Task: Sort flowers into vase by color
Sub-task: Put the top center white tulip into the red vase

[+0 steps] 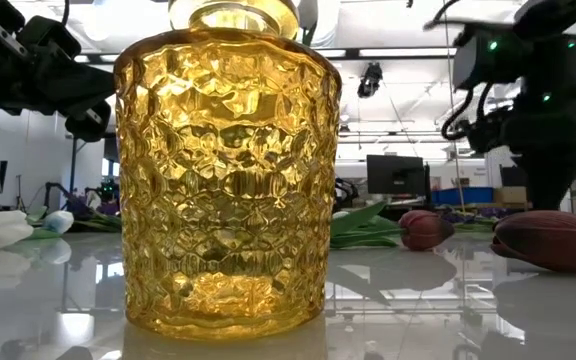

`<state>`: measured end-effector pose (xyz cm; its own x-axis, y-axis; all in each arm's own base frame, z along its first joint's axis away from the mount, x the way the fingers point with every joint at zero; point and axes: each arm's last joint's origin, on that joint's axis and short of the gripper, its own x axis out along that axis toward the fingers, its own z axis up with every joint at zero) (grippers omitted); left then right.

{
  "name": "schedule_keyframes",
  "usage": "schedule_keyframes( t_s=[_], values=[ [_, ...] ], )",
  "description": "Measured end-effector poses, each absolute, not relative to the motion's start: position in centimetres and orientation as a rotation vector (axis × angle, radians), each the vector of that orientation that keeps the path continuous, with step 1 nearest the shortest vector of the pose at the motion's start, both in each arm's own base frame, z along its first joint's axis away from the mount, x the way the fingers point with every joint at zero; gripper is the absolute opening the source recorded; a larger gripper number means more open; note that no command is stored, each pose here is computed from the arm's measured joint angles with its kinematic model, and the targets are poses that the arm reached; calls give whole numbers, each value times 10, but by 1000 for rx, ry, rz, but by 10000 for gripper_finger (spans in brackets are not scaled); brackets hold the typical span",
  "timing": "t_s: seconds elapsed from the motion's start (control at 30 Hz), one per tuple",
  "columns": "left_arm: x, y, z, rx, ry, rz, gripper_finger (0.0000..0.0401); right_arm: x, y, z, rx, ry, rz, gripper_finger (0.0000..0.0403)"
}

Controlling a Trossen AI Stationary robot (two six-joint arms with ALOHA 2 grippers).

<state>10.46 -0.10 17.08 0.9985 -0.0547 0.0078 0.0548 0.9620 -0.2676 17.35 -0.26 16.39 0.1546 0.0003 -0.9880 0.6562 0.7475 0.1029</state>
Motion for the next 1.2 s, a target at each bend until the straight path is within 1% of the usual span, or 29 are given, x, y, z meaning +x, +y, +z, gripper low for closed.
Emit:
schedule_keyframes(
  t_s=[0.13,0.23,0.3,0.37,0.63,0.87,0.97,1.07,1.2],
  values=[
    [105,-1,171,-271,0,-56,0,183,-2,165,569,1277,-511,91],
    [105,-1,171,-271,-1,-56,0,199,-9,165,531,1118,-569,132],
    [105,-1,171,-271,0,-56,0,211,-18,163,536,1031,-593,149],
    [105,-1,171,-271,-1,-55,0,223,-29,158,536,1001,-587,158],
    [105,-1,171,-271,-1,-55,0,262,-73,137,394,1039,-578,157],
    [105,-1,171,-271,-1,-56,0,284,-96,132,393,1067,-520,175],
    [105,-1,171,-271,-1,-56,0,288,-101,129,377,1081,-512,176],
    [105,-1,171,-271,0,-55,0,292,-104,129,365,1073,-509,165],
    [105,-1,171,-271,0,-56,0,295,-106,133,337,1041,-518,135]
  ],
)
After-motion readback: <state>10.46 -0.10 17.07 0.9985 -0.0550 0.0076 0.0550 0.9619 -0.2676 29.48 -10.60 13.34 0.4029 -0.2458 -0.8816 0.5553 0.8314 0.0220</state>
